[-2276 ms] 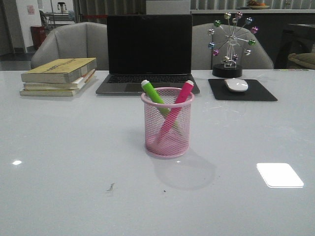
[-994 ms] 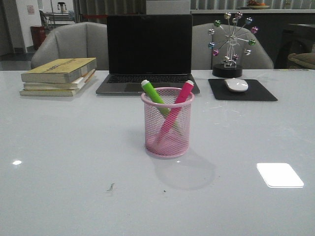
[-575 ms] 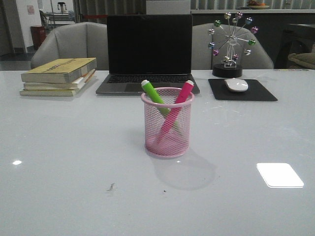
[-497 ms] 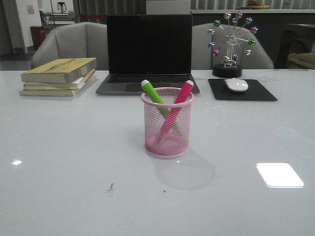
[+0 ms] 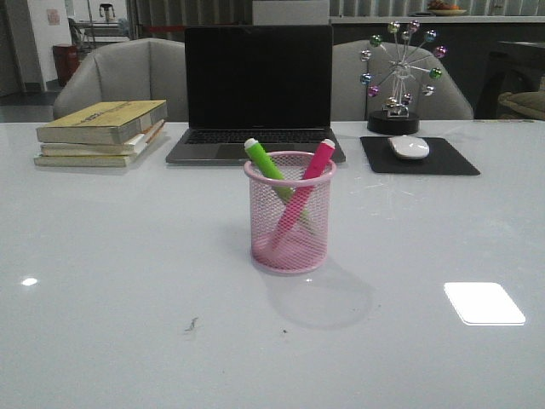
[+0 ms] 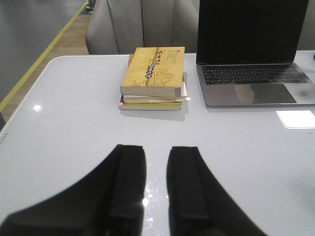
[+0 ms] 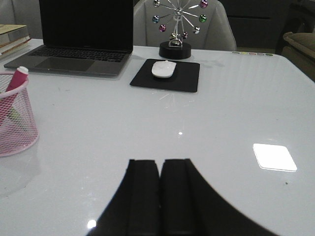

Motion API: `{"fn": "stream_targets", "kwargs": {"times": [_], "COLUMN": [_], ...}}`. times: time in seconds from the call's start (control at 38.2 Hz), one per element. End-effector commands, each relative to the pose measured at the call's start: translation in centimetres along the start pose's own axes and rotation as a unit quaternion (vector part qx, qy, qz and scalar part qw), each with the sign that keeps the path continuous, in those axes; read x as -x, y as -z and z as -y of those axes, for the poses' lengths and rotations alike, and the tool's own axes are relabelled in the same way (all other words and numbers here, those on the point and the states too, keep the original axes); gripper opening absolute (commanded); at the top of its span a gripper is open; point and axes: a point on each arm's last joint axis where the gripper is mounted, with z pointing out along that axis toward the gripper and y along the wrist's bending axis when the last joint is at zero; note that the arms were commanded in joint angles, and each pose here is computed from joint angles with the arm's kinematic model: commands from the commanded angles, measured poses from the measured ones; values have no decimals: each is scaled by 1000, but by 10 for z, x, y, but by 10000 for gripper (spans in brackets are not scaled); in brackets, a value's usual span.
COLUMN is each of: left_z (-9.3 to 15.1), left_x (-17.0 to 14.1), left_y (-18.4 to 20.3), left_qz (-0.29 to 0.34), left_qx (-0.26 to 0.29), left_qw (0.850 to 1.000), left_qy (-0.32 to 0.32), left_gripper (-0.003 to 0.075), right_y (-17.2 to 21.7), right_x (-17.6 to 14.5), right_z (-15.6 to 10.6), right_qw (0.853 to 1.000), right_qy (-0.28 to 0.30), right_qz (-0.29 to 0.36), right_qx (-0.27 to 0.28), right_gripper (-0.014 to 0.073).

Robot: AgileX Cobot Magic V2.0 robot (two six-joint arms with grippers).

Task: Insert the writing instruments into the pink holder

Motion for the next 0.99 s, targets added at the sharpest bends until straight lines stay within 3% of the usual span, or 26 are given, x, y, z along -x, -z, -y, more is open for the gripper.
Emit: {"fn": "stream_targets", "kwargs": {"times": [0.0,0.16,0.39,0.5,0.55,0.78,0.97], "left_z": [1,1,1,1,1,1,0], "left_x": [17,20,19,9,1,-31,-54], "left_y": [4,16,62,82,96,128,131], "left_qz": [58,80,164,202,231,297,322], "left_qx": [-4,-4,-4,-4,-4,-4,-4], "left_qw": [998,997,986,979,973,955,947], "left_qy": [2,2,1,0,0,0,1], "left_gripper": [215,214,213,155,86,92,92], "right_y": [2,2,2,2,2,2,2], "right_x": [8,8,8,8,8,8,8], "right_z": [0,0,0,0,0,0,0], "right_qw": [999,999,999,999,999,999,999], "right_qy": [5,5,5,5,5,5,5], "right_qz": [51,51,51,51,51,51,51], "right_qx": [-1,-1,-1,-1,-1,-1,-1], "right_gripper": [50,50,50,50,50,50,50]}}
